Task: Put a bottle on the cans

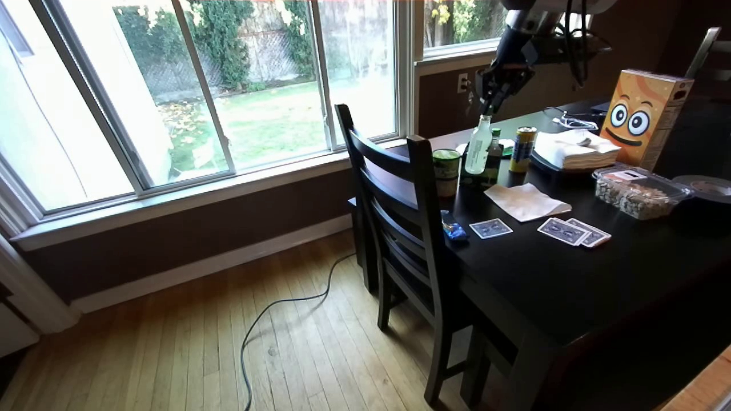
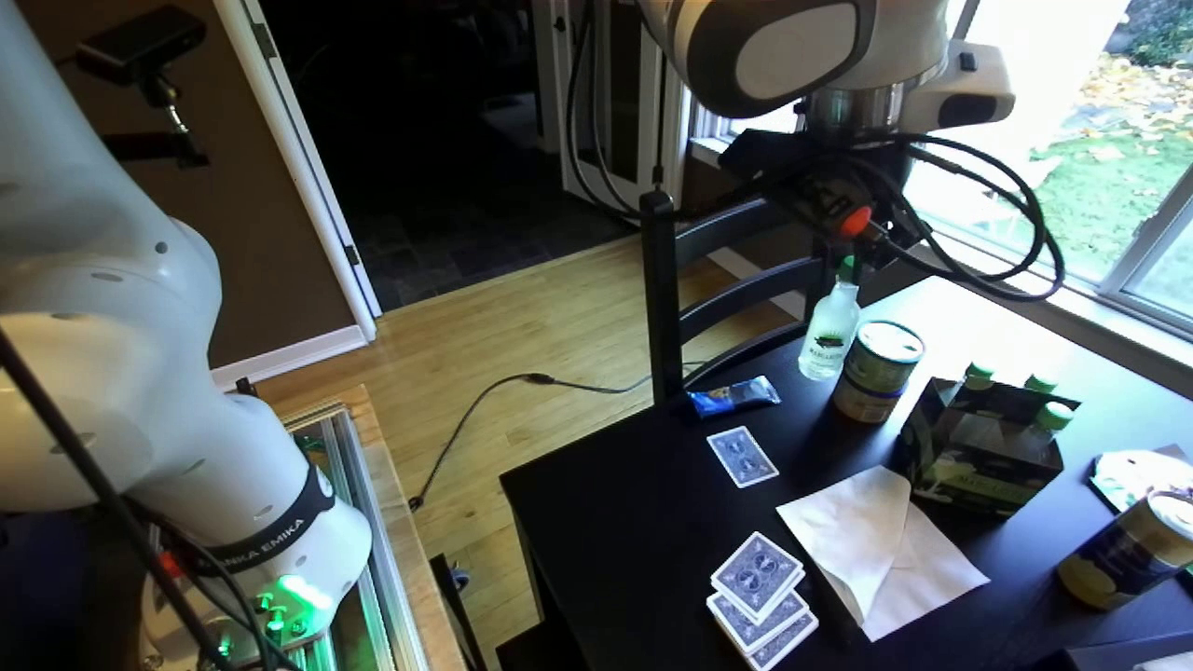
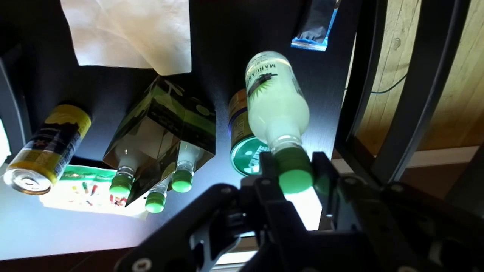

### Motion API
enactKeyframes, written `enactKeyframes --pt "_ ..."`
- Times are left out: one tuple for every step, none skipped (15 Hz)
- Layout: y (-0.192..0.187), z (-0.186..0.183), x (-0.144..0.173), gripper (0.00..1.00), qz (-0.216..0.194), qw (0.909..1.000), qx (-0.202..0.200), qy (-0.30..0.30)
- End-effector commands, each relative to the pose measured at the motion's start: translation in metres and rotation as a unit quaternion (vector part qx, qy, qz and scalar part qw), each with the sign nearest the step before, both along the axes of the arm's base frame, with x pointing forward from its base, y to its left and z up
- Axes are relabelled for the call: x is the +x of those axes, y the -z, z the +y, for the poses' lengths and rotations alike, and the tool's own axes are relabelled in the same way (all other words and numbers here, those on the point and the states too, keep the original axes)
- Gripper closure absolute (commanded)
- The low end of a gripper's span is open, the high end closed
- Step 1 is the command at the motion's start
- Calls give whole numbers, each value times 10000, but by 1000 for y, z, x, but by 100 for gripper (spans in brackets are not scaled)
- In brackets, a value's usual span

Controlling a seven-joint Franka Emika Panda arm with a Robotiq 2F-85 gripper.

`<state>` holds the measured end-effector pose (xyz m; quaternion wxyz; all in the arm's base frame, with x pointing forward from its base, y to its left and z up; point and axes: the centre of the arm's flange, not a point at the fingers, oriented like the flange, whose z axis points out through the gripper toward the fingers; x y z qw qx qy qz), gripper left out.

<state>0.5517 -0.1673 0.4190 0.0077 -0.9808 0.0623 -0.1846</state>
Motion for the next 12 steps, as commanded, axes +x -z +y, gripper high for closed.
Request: enactKeyframes --pt "-33 -14 22 93 105 9999 92 81" --pt "-39 -16 27 93 112 9998 85 107" --pt "-45 -16 33 93 150 9998 147 74" --pt "-50 -16 39 93 139 9998 142 66" --pt "-54 -16 46 93 119 9998 151 40" --pt "-57 -16 54 93 125 9998 119 60" --pt "-57 -15 62 93 155 9997 176 36" --pt "-57 -16 73 93 100 9999 79 71" --pt "-56 -15 82 93 124 9999 93 67" --pt "-55 -15 90 93 118 9999 81 71" --pt "-52 -13 99 93 139 9998 93 62" --pt "-49 -13 107 93 145 9998 73 64"
